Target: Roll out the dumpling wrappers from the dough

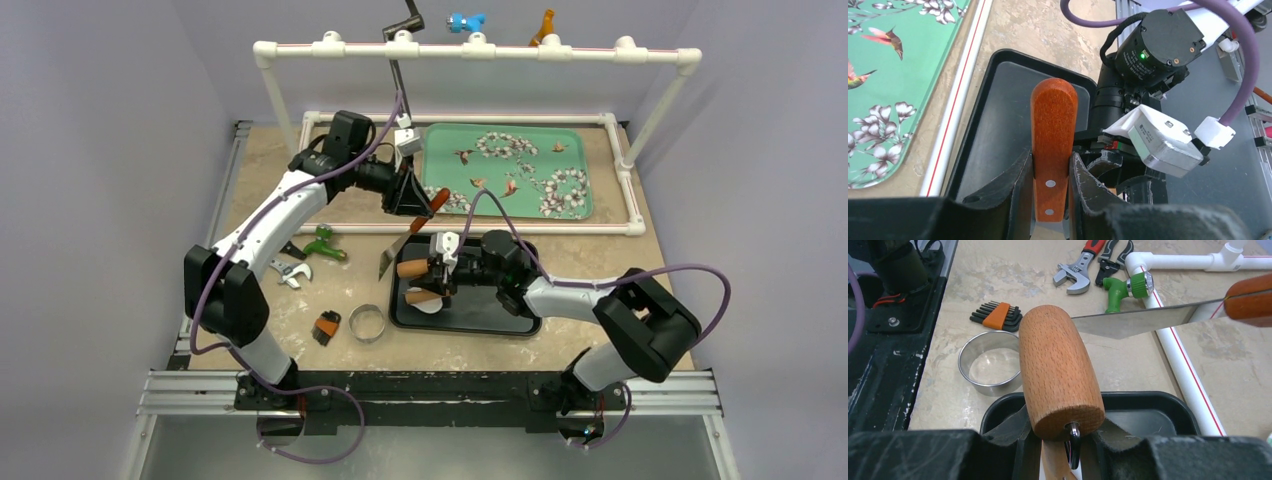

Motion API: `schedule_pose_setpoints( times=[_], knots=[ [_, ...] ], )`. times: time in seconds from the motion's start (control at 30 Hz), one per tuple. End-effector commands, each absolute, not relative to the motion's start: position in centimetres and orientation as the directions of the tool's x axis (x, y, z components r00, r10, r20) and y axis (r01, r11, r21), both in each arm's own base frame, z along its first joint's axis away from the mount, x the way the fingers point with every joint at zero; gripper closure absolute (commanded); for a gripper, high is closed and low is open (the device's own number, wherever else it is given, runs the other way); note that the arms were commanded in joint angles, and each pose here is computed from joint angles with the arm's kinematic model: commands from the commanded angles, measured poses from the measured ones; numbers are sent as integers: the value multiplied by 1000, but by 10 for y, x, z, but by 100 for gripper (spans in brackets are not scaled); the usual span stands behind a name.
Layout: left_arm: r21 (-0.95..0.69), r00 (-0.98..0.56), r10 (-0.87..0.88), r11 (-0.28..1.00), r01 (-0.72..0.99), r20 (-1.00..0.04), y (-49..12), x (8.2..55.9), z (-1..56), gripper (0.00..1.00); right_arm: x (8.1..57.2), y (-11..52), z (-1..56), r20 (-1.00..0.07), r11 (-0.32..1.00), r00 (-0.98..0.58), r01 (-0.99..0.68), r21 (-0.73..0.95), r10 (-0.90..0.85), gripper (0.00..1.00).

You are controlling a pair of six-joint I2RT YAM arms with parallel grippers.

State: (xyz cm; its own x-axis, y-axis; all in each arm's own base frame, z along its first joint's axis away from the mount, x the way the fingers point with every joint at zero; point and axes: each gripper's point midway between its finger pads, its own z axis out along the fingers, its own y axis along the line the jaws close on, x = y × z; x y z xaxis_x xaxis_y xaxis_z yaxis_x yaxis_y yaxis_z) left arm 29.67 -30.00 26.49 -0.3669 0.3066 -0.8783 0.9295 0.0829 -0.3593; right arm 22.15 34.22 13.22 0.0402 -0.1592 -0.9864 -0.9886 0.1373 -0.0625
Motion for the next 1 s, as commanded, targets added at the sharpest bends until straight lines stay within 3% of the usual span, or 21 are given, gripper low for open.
schedule_pose_setpoints(
  times=[0.0,0.37,0.97],
  knots=[
    [-365,-355,292,24,931,-888,-305,290,260,100,222,349,165,-978,85,176,-979,-186,-116,100],
    [-403,-332,349,-155,902,-876,-338,263,246,100,195,345,157,-924,-49,367,-930,-364,-108,100],
    [-461,-323,371,-387,798,-870,-369,216,224,100,186,340,125,-880,-175,445,-892,-417,-170,100]
  ],
)
